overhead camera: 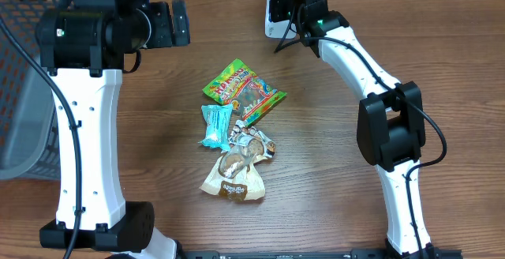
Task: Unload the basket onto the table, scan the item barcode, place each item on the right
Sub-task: 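Hold the Oreo pack in front of the scanner window, then move the Oreo pack right and set it on the table, then reach the right gripper down to the green Haribo bag on the pile, then grasp the Haribo bag with the right gripper and lift it, then carry the Haribo bag up to the white scanner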
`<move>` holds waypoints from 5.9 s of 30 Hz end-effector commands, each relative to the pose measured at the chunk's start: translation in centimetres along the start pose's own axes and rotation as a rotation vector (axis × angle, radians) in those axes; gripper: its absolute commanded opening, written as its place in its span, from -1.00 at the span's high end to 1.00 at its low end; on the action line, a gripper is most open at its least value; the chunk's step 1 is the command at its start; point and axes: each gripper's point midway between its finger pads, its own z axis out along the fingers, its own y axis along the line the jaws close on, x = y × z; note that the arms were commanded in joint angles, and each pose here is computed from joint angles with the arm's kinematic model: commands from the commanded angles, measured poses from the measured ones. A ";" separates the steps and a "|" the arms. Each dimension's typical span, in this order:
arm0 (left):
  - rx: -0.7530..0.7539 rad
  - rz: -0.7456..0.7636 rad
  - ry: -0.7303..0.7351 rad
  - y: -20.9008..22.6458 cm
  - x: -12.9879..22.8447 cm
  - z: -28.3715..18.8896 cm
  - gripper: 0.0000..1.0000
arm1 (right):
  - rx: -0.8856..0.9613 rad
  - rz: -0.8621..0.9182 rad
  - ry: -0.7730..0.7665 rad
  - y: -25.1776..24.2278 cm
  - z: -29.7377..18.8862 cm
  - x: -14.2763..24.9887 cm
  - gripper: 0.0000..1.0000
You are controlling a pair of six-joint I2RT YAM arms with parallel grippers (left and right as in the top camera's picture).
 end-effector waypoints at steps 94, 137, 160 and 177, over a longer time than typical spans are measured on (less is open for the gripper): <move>0.001 0.020 0.004 -0.1 0.1 0.2 -1.00 | -0.166 -0.592 0.848 12.0 -11.6 22.9 -0.92; 0.001 0.020 0.004 -0.1 0.1 0.2 -1.00 | -0.561 0.058 0.931 17.4 -16.1 15.8 0.92; 0.001 0.020 0.004 -0.1 0.1 0.2 -1.00 | -1.226 0.705 0.706 12.1 -29.2 -2.7 0.93; 0.001 0.020 0.004 -0.1 0.1 0.2 -1.00 | -1.325 0.330 0.415 14.9 -40.0 -9.3 0.93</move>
